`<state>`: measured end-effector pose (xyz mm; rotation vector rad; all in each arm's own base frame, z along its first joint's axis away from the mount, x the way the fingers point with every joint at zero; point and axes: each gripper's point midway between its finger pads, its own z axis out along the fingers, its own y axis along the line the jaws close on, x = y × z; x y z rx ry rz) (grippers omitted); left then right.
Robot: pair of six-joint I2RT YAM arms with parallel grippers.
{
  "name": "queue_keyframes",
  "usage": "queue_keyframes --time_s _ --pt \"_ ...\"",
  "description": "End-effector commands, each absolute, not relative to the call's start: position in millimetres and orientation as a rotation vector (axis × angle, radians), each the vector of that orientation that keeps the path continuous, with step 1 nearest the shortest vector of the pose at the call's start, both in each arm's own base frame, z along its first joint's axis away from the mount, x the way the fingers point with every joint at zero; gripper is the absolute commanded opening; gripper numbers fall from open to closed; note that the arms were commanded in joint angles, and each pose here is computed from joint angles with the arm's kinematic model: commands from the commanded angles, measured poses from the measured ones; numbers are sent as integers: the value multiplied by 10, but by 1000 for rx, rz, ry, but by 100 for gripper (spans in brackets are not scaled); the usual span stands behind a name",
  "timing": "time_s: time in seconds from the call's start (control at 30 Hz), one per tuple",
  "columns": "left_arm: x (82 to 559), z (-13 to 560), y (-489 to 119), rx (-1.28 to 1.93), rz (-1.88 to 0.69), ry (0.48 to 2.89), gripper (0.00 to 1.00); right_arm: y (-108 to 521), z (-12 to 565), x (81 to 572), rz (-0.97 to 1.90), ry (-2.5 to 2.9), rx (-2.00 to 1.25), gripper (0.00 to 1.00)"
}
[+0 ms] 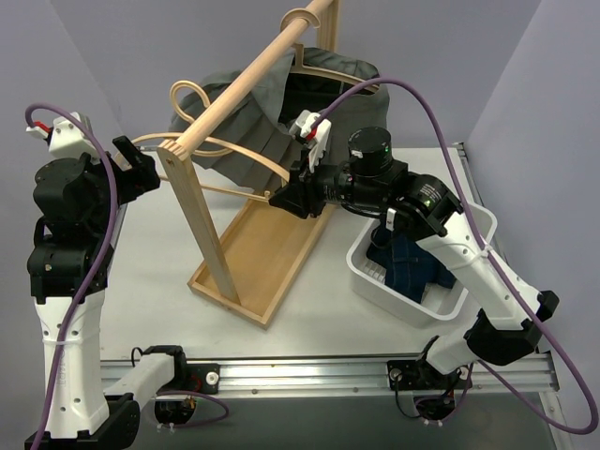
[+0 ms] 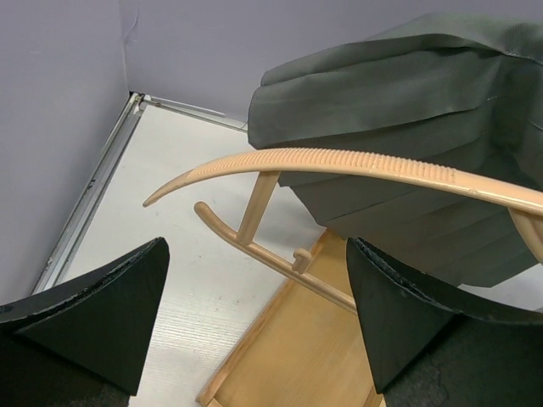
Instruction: Remove the skirt from the hanger
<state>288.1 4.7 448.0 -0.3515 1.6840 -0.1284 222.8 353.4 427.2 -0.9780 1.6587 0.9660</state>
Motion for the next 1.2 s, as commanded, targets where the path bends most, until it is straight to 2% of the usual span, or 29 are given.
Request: queue_keyframes --time_s 0.0,0.67,1.17 --pt "2855 4685 -3 -314 -153 1630 94 3381 4771 2006 979 1498 -986 0" --pt "2851 4742 -32 -293 -166 1616 94 3355 4550 1738 978 1548 -998 0" --pt "2779 4834 -214 -218 -259 1602 95 3114 3839 1644 930 1736 -968 0"
